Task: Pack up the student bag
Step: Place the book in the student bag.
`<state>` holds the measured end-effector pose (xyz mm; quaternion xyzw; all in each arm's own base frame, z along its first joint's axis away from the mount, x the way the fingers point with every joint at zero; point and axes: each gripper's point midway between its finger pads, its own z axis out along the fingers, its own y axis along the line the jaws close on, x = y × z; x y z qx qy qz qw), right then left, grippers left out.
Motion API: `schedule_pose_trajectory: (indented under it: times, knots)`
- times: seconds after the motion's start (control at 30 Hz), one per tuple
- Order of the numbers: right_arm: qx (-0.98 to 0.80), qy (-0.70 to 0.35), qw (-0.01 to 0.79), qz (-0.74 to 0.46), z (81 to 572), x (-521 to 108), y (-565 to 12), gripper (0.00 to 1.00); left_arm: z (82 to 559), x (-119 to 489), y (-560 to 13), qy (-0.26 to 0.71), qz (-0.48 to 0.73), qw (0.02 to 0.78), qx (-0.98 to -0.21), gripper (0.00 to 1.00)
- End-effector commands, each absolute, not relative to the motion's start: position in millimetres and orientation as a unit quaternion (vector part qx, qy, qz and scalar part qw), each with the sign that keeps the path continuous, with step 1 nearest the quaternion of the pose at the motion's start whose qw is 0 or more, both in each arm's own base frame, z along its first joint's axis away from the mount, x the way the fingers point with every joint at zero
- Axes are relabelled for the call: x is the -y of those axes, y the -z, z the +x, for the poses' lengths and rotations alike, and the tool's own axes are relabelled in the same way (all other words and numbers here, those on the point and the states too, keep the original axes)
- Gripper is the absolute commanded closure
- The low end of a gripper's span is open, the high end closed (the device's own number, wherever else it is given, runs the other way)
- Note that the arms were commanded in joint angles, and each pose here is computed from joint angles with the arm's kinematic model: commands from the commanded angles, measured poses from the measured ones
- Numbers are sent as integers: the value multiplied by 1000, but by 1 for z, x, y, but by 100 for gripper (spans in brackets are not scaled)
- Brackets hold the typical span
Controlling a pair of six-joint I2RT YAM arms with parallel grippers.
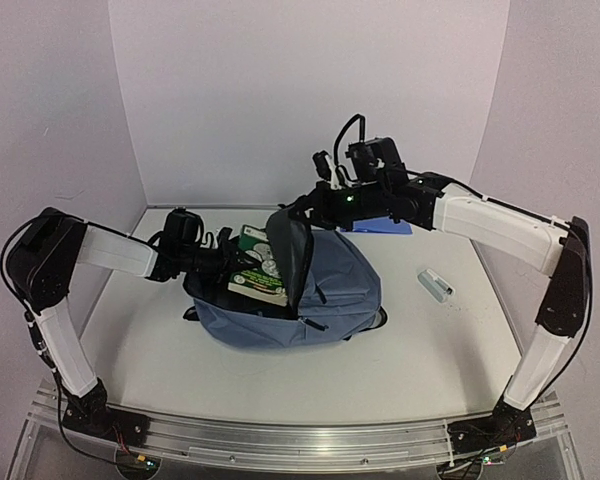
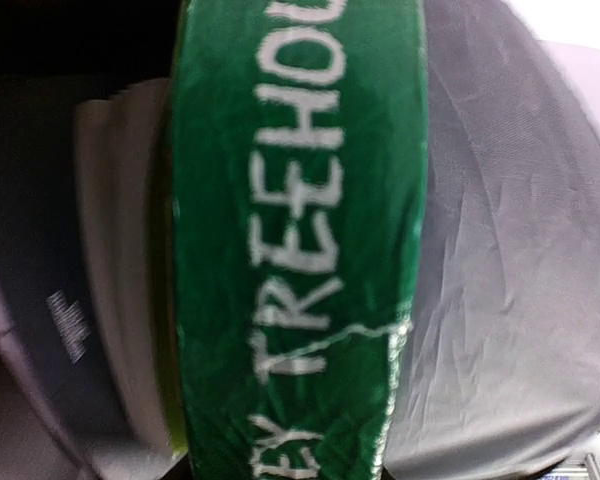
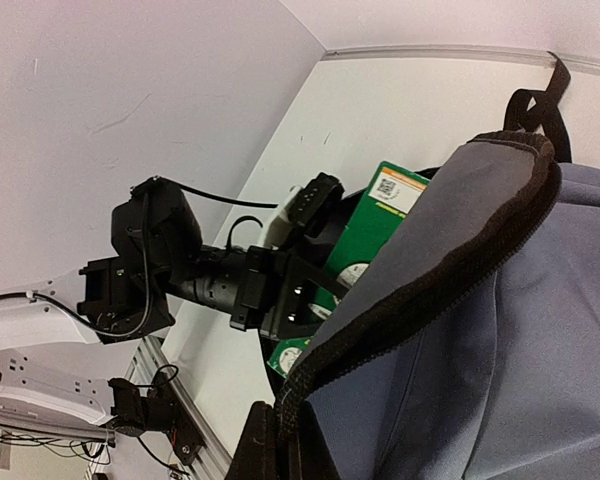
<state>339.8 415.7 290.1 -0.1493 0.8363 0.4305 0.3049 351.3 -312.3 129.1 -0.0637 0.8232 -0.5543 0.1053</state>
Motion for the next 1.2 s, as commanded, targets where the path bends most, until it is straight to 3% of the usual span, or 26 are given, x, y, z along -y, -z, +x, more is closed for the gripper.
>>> schedule_pose_trajectory:
  times: [0.0,0.17,0.3,0.67,0.8,0.93,1.03,1.17]
  knots:
    - [-804,-459,341,-164,344,-436,-321,100,363,346,-149,582,-28,124,-803,100]
    - [-807,-457,335,-167,344,-447,-311,100,363,371,-141,582,-13,113,-805,98]
    - [-810,-455,332,-165,344,-449,-305,100,365,368,-136,557,-9,126,-821,91]
    - [-819,-431,349,-149,346,-435,-299,100,357,322,-137,422,3,190,-886,47]
    - [-820,-429,350,-148,345,-433,-299,100,353,315,-134,409,3,192,-892,35]
    - [-819,-430,349,-149,344,-433,-300,100,351,315,-125,405,2,181,-896,36]
    - [-819,-429,350,-149,344,-432,-300,100,350,317,-121,406,3,174,-897,44]
    - [-819,-428,351,-149,344,-432,-300,100,352,321,-122,416,4,173,-893,62]
